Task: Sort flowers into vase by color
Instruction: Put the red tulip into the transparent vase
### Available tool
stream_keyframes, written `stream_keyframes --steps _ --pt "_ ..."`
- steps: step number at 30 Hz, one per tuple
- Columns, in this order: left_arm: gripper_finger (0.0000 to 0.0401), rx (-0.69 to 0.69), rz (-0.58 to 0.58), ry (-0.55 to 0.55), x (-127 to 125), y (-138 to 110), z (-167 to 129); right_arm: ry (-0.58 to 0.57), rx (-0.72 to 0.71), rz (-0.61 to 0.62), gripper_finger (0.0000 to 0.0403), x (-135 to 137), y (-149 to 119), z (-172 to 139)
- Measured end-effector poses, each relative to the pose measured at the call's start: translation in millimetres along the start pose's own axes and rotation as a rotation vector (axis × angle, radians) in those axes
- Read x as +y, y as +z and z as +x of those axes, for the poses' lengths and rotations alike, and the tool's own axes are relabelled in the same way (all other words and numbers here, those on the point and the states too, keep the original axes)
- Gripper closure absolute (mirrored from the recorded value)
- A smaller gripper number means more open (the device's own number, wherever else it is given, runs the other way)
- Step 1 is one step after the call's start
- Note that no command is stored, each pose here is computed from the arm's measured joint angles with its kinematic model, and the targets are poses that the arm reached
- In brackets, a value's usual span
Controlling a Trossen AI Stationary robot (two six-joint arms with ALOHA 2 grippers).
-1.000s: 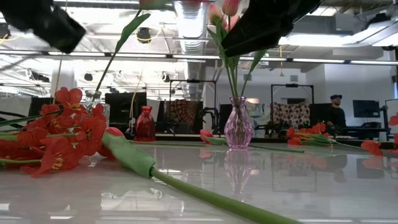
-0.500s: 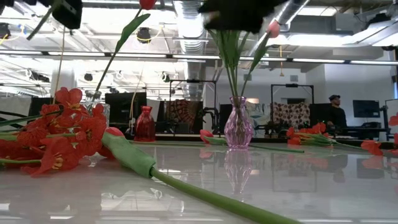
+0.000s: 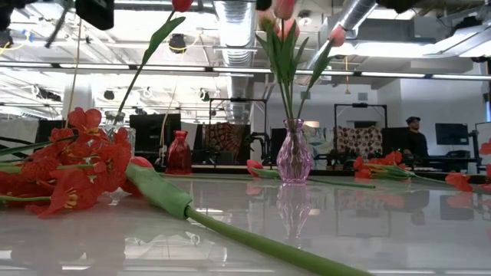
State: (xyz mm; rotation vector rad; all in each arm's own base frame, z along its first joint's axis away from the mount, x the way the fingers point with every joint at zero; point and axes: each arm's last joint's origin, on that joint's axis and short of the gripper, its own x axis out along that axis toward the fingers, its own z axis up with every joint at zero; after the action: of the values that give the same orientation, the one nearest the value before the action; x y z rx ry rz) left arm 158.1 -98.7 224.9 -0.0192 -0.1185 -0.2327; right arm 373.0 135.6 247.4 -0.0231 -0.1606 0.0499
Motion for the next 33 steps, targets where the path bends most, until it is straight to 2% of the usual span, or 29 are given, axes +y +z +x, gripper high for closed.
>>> stream_keyframes --steps 9,17,22,27,33 --pt "0.0401 -0.072 0.025 0.062 3.2 -15.1 26.4 0.066 -0.022 -0.025 0.0121 2.0 7.3 11.1" --pt "0.0401 0.009 0.109 0.063 0.1 -21.4 67.5 0.065 -0.017 -0.037 0.0121 1.2 7.2 12.0" --pt "0.0401 0.024 0.130 0.066 1.7 -22.6 79.8 0.072 -0.001 -0.064 0.0128 3.4 5.7 11.4" --pt "0.0401 0.025 0.131 0.069 3.3 -20.1 79.4 0.072 0.032 -0.075 0.0164 3.5 2.6 11.3" --pt "0.0401 0.042 0.138 0.070 3.9 -18.2 77.6 0.067 0.040 -0.086 0.0254 2.4 1.8 11.6"
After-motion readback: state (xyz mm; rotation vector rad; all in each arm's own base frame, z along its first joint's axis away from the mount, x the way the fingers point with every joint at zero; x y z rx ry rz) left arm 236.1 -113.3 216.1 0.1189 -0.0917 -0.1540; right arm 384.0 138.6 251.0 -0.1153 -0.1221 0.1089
